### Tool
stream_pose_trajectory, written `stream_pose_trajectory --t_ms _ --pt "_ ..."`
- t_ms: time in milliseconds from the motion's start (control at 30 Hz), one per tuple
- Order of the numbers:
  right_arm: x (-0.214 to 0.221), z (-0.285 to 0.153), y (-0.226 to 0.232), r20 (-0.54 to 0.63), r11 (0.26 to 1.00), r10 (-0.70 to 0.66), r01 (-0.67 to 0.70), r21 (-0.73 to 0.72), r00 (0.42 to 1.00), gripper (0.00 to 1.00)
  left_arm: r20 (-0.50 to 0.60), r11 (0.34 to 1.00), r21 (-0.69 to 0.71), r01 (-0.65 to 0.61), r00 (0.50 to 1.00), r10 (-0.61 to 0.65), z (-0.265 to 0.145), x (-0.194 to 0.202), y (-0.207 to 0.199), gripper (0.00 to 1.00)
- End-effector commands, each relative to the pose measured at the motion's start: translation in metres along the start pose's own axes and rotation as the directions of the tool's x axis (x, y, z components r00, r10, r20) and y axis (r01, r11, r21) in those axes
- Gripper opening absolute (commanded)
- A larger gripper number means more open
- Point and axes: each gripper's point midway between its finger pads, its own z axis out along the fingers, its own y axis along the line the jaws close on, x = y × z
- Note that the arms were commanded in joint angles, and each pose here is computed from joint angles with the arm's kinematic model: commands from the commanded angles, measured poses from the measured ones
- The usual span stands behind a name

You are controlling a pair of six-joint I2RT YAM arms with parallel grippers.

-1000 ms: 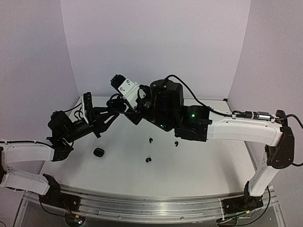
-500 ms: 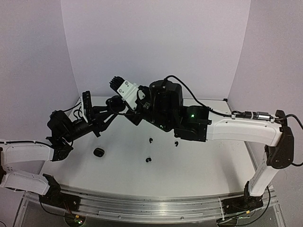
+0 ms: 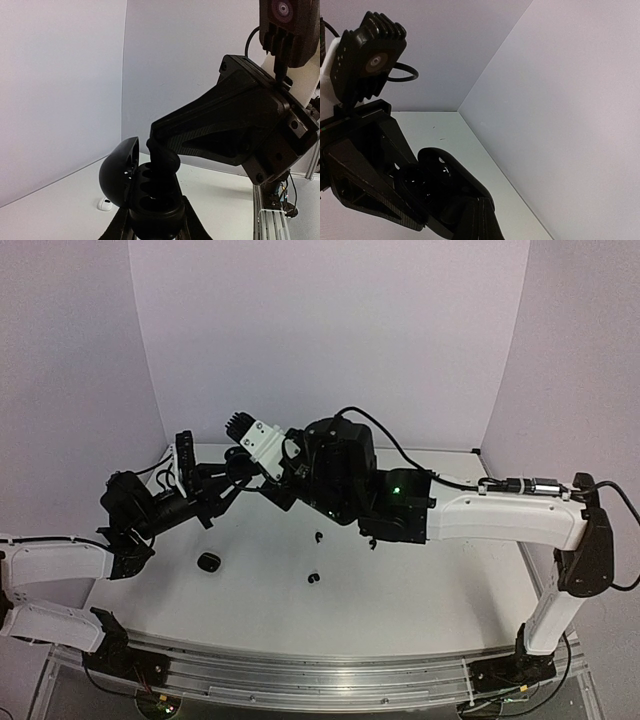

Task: Insert the wireless bluetooth earbuds into the charging case
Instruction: Insert the right earbud into the right side groove of the charging case.

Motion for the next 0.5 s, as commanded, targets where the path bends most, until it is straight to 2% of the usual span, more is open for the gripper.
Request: stream_pose_trajectory --t_ms 0,200,467 --pt "-0.003 0.006 -0.007 -0.024 0.998 0.003 -0.002 0.058 1.000 0.00 0.087 0.999 0.015 -0.048 0.995 0.047 0.006 -0.036 -0.004 0.00" --pt "-0.001 0.010 -0.005 -0.032 0.998 0.026 -0.024 0.066 0.999 0.00 0.091 0.998 0.008 -0.054 0.994 0.053 0.006 -0.038 -0.003 0.00" --pt "0.007 0.005 0.004 -0.039 1.000 -0.014 0.015 0.018 0.999 0.00 0.094 0.999 -0.037 -0.035 0.995 0.038 0.006 -0.040 0.005 0.00"
